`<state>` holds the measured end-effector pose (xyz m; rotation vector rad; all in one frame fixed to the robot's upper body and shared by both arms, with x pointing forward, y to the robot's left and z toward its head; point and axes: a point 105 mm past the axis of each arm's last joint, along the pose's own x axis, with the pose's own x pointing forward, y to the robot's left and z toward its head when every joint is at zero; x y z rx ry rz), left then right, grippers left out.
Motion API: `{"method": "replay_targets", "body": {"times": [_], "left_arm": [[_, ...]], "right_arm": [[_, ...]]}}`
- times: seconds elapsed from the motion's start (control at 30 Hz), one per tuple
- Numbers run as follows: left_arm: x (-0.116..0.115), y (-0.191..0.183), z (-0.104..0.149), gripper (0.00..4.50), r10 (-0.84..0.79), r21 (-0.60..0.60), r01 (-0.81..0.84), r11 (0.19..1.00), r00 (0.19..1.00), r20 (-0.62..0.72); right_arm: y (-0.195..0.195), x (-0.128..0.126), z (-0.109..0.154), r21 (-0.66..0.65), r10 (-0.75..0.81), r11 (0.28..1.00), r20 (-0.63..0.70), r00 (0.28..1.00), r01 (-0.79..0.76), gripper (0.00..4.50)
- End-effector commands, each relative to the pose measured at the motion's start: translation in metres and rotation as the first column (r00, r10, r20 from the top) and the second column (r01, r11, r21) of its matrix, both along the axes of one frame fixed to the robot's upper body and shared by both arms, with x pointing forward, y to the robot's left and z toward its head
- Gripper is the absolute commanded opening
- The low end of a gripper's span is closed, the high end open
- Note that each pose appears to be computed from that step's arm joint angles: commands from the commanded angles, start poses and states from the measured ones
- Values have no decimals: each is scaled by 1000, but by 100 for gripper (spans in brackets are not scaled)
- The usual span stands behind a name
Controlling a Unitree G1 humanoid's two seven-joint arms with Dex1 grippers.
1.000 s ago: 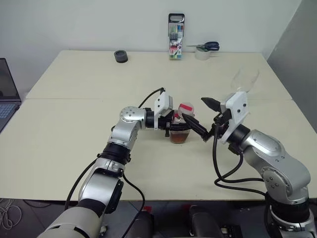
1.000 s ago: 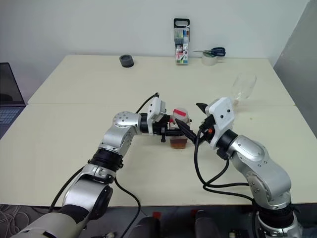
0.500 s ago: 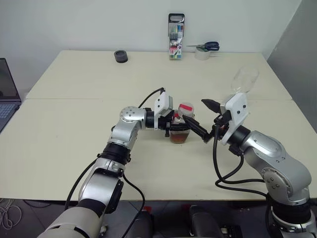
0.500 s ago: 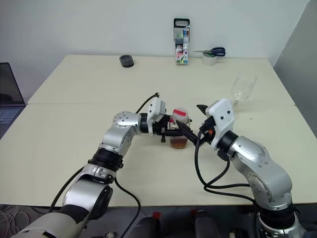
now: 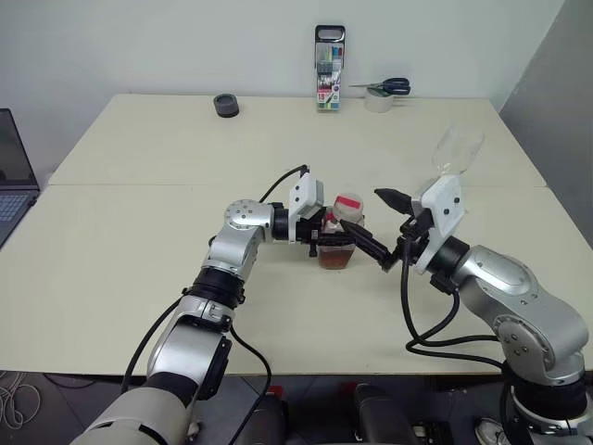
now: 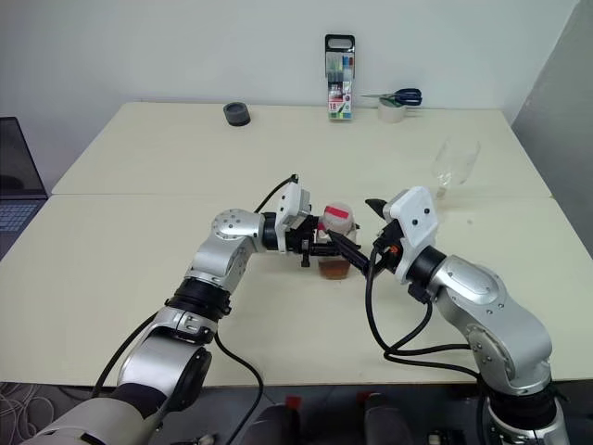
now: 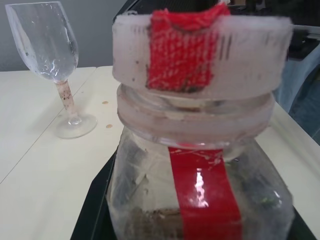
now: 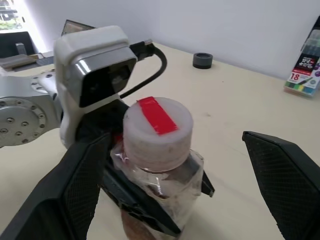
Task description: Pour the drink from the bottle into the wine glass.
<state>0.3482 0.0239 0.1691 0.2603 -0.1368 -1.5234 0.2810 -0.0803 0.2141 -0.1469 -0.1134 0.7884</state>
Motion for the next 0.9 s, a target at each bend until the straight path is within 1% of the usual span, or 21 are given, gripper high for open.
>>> {"method": "replay_targets", "body": {"times": [0.03,0.27,0.9], "left_arm": [[-3,-3,14,167,-17,-25,18,1000,998,63],[-4,-4,14,167,-22,-27,23,999,998,63],[-5,-5,14,167,-24,-27,26,999,998,61]], "right_arm": [[0,-7,17,8,20,1000,66,998,-21,450],[-6,-2,20,12,-24,1000,81,996,23,450],[-16,6,18,0,-86,996,81,993,87,450]]}}
